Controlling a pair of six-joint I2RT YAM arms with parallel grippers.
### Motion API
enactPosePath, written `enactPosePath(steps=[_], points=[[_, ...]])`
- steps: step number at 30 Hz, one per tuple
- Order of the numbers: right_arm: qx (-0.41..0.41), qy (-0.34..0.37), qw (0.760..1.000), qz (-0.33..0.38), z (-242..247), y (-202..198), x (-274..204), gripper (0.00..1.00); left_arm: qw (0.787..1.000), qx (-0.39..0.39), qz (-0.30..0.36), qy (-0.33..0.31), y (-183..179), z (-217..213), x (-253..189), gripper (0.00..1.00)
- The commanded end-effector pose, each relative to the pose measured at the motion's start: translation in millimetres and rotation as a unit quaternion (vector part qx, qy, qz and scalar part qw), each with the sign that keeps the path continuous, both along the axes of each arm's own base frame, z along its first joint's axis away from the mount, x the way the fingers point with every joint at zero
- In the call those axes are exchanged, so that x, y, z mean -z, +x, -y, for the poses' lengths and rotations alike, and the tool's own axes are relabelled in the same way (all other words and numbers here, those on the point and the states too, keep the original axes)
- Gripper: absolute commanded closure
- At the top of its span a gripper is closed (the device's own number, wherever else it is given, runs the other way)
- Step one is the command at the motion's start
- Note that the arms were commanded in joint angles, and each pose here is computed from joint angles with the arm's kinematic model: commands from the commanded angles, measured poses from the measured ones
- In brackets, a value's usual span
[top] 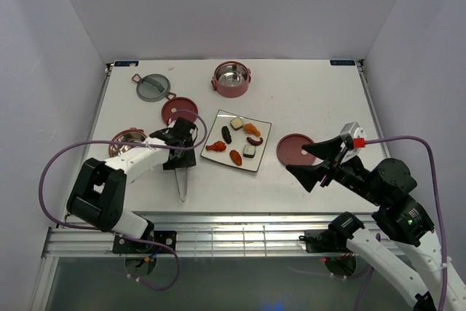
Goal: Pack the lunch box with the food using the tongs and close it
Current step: Place the clamp at the center of the board.
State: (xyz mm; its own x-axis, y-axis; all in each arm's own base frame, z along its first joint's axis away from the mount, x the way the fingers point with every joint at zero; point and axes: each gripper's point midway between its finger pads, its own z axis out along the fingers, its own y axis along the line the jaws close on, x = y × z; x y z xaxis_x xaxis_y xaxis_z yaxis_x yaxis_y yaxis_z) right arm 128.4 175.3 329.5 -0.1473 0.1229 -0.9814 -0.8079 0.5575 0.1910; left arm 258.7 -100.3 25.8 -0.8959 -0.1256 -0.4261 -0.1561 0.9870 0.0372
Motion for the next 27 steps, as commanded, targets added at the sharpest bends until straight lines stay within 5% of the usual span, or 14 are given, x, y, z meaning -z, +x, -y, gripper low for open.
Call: enactPosePath(steps=[1, 7, 13, 27], points=[[0.004, 0.008, 1.0, 0.023, 3, -1, -18, 0.14, 0.998, 0.009, 0.05, -0.02, 16, 10, -64, 0.3], [0.003, 0.007, 1.0, 0.022, 1, 1, -16, 0.14, 0.996, 0.024, 0.08, -0.036, 21, 15, -118, 0.3], [0.0, 0.008, 1.0, 0.016, -2, 2, -11, 0.14, 0.997, 0.046, 0.062, -0.024, 13, 11, -124, 0.3], [-0.002, 0.01, 1.0, 0.015, 1, -3, -12, 0.14, 0.999, 0.012, 0.026, -0.025, 4, 11, -37, 0.3]])
